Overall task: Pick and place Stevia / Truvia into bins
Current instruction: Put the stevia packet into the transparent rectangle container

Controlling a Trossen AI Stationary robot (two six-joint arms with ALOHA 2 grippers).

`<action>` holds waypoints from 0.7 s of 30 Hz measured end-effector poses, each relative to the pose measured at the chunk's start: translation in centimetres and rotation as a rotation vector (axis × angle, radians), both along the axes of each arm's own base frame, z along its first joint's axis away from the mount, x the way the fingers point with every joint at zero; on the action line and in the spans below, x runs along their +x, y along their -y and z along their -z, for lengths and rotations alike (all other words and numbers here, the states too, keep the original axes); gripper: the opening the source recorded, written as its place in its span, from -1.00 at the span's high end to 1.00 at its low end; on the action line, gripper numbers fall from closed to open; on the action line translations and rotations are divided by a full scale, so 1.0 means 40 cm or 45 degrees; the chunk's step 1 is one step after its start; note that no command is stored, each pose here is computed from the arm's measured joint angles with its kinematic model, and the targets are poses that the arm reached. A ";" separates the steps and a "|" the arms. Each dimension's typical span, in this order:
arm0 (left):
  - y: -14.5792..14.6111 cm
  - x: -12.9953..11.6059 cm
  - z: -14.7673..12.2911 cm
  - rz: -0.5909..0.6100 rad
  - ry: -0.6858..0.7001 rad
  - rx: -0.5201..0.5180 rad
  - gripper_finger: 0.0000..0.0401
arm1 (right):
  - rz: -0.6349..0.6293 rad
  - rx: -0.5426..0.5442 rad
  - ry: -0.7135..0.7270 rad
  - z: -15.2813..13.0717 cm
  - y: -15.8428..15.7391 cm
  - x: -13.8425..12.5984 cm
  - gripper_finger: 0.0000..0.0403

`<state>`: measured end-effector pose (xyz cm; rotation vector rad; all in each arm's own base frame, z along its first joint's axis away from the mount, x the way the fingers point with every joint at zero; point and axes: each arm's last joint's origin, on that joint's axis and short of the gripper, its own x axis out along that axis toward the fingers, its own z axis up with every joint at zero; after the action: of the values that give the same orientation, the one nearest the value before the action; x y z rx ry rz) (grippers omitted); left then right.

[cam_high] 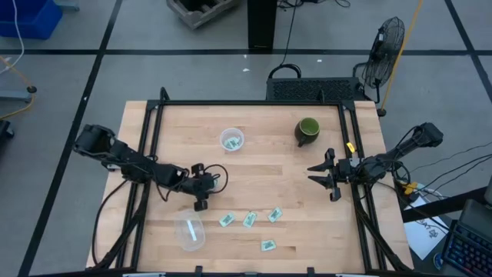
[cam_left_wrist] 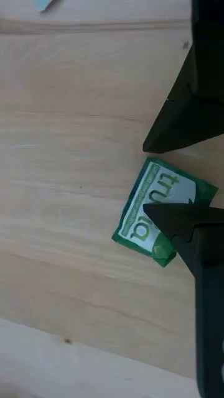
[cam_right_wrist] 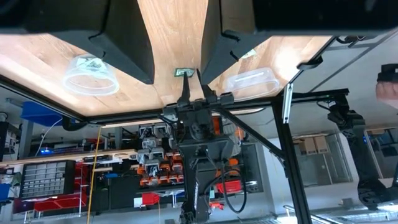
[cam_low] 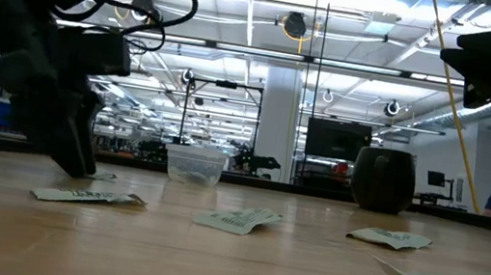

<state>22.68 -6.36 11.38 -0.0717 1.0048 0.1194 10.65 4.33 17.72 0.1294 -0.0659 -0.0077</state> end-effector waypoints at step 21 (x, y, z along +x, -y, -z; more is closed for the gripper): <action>0.007 0.038 -0.019 0.086 0.220 -0.048 0.95 | 0.000 0.001 0.001 0.000 0.000 0.000 0.39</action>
<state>24.21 -6.65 12.15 -0.0807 0.8357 0.0318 10.65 4.33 17.73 0.1300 -0.0663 -0.0076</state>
